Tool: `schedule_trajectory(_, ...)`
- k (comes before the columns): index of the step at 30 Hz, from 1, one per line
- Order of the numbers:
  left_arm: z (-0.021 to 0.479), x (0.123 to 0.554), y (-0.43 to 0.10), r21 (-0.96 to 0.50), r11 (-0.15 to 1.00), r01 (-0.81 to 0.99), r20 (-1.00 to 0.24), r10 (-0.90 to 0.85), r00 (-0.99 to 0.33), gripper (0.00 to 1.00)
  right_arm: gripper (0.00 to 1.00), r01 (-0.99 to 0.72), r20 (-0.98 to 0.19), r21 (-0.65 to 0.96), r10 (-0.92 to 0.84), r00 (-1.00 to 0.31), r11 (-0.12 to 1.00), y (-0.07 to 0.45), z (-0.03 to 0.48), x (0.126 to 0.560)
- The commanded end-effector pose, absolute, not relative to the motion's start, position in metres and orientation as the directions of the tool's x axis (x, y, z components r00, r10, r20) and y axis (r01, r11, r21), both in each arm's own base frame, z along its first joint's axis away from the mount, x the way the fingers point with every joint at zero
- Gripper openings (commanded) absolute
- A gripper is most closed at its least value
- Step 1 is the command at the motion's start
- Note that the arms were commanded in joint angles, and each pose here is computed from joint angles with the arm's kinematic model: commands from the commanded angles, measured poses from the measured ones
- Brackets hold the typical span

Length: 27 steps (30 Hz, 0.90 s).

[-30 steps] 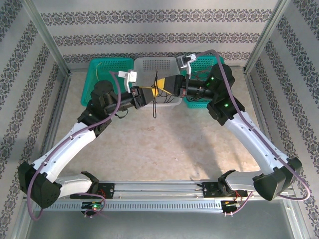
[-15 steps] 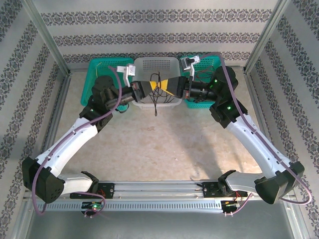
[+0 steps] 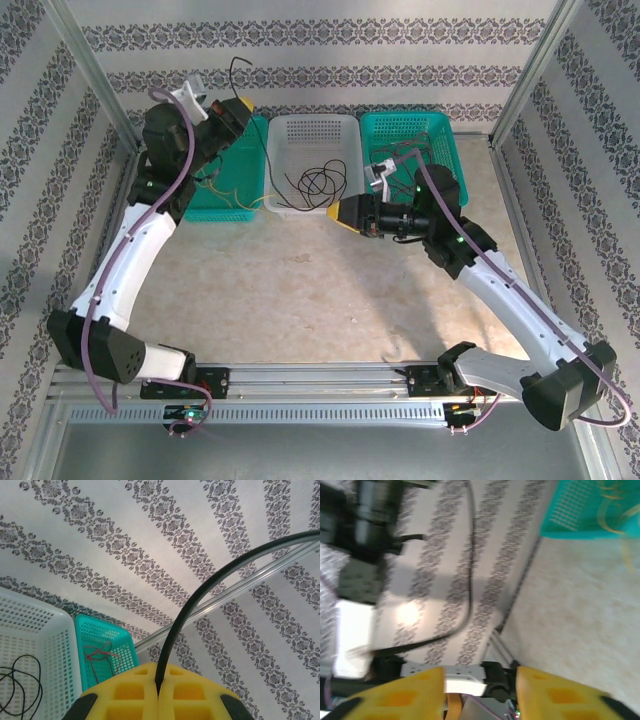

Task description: Untangle the cables

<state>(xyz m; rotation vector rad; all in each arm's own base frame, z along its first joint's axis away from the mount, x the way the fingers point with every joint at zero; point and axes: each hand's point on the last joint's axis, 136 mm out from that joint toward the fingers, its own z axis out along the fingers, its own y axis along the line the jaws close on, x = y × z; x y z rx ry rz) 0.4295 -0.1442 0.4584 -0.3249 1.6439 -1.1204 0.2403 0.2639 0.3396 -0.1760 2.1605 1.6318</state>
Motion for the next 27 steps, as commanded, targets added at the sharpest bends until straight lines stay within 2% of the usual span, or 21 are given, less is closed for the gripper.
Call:
schedule_trajectory(1,0.477,0.441,-0.137,-0.748,0.581,0.32,-0.663,-0.672,-0.329,0.0,0.57,-0.254,-0.403,0.807,0.183,-0.897,0.534,0.229,0.29,0.245)
schedule_trajectory(3,0.485,0.451,-0.134,-0.713,0.621,0.326,-0.7,-0.654,-0.286,0.0,0.55,-0.2,-0.381,0.788,0.207,-0.901,0.583,0.216,0.273,0.247)
schedule_trajectory(7,0.498,0.473,-0.124,-0.637,0.71,0.302,-0.77,-0.607,-0.198,0.0,0.55,-0.156,-0.369,0.778,0.242,-0.898,0.608,0.201,0.265,0.246)
schedule_trajectory(12,0.482,0.506,-0.114,-0.551,0.807,0.215,-0.835,-0.529,-0.154,0.0,0.54,-0.128,-0.386,0.742,0.262,-0.885,0.658,0.184,0.262,0.242)
schedule_trajectory(17,0.436,0.541,-0.111,-0.481,0.87,0.112,-0.871,-0.46,-0.172,0.0,0.54,-0.099,-0.399,0.716,0.29,-0.87,0.691,0.167,0.262,0.237)
schedule_trajectory(27,0.359,0.588,-0.159,-0.418,0.902,0.107,-0.885,-0.378,-0.272,0.0,0.54,-0.08,-0.416,0.696,0.309,-0.855,0.714,0.155,0.262,0.232)
